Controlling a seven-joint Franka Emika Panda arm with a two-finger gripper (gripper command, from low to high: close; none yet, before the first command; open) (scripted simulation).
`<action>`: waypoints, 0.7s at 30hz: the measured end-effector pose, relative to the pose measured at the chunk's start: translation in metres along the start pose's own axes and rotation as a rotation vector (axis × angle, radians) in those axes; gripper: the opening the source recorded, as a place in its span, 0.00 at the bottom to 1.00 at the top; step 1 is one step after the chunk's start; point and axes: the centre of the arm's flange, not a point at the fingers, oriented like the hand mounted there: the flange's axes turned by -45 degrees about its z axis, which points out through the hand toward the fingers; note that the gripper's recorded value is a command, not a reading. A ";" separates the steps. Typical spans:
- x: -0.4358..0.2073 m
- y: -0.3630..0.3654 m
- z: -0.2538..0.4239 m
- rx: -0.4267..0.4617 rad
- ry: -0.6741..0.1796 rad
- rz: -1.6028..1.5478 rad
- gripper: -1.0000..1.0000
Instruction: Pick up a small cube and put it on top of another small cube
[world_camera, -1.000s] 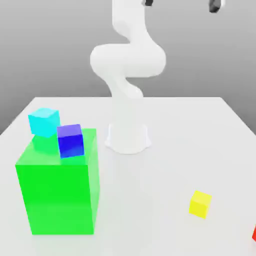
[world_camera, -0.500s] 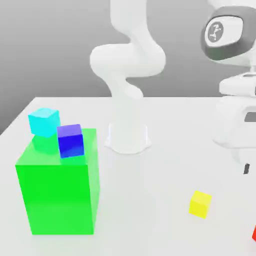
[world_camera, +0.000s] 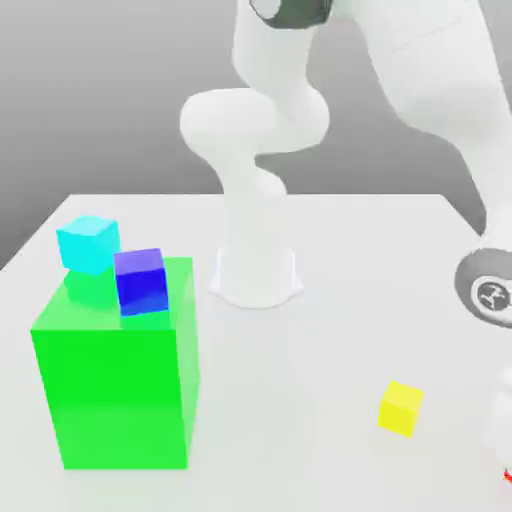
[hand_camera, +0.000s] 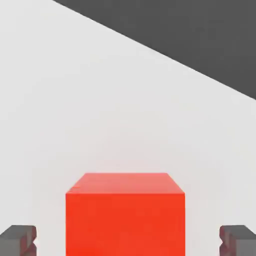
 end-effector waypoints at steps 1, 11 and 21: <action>0.000 0.000 0.000 0.000 0.000 0.000 0.00; 0.000 0.040 -0.073 -0.038 -0.007 0.087 0.00; -0.058 0.246 -0.181 -0.153 -0.035 0.617 0.00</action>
